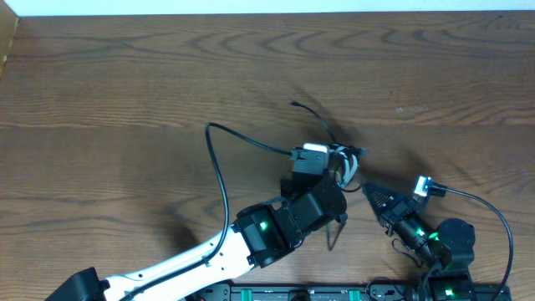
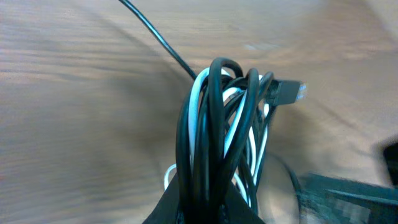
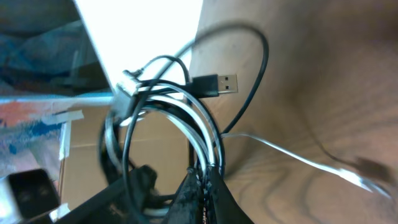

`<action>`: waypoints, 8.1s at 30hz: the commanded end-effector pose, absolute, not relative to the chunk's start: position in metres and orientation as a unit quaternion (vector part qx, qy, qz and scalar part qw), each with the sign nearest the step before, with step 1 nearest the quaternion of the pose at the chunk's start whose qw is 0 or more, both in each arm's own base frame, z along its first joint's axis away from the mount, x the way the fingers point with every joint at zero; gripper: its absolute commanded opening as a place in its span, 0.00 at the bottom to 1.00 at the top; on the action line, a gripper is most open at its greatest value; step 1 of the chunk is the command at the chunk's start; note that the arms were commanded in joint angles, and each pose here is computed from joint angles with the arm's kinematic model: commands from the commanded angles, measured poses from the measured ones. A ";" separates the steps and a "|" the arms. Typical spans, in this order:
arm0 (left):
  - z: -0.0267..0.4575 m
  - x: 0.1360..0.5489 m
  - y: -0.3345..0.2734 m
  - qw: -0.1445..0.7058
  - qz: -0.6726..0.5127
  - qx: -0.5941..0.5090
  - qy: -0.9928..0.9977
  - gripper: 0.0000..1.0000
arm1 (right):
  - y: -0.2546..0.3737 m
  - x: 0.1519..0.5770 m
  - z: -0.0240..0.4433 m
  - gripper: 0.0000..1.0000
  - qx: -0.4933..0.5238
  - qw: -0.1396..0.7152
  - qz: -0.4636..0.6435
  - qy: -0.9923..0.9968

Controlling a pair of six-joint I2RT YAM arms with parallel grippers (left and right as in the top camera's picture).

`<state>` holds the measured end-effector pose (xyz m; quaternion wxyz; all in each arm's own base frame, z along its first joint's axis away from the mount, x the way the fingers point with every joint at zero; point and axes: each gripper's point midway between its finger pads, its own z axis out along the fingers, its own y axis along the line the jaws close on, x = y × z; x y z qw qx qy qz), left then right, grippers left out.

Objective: Untangle cables

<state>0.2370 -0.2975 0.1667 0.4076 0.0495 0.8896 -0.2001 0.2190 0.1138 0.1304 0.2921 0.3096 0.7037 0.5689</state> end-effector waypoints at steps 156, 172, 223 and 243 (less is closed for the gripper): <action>0.244 0.301 -0.270 0.476 -0.295 0.054 0.827 0.08 | 0.142 0.201 0.171 0.94 0.133 0.329 0.616 0.704; 0.219 0.297 -0.274 0.424 -0.307 0.019 0.852 0.08 | 0.146 0.196 0.187 0.92 0.086 0.354 0.625 0.690; 0.198 0.281 -0.291 0.385 -0.317 -0.058 0.865 0.08 | 0.157 0.192 0.217 0.01 0.068 0.383 0.645 0.658; 0.162 0.317 -0.185 0.431 -0.107 -0.163 0.881 0.08 | 0.089 0.216 0.349 0.01 0.017 0.645 0.370 0.668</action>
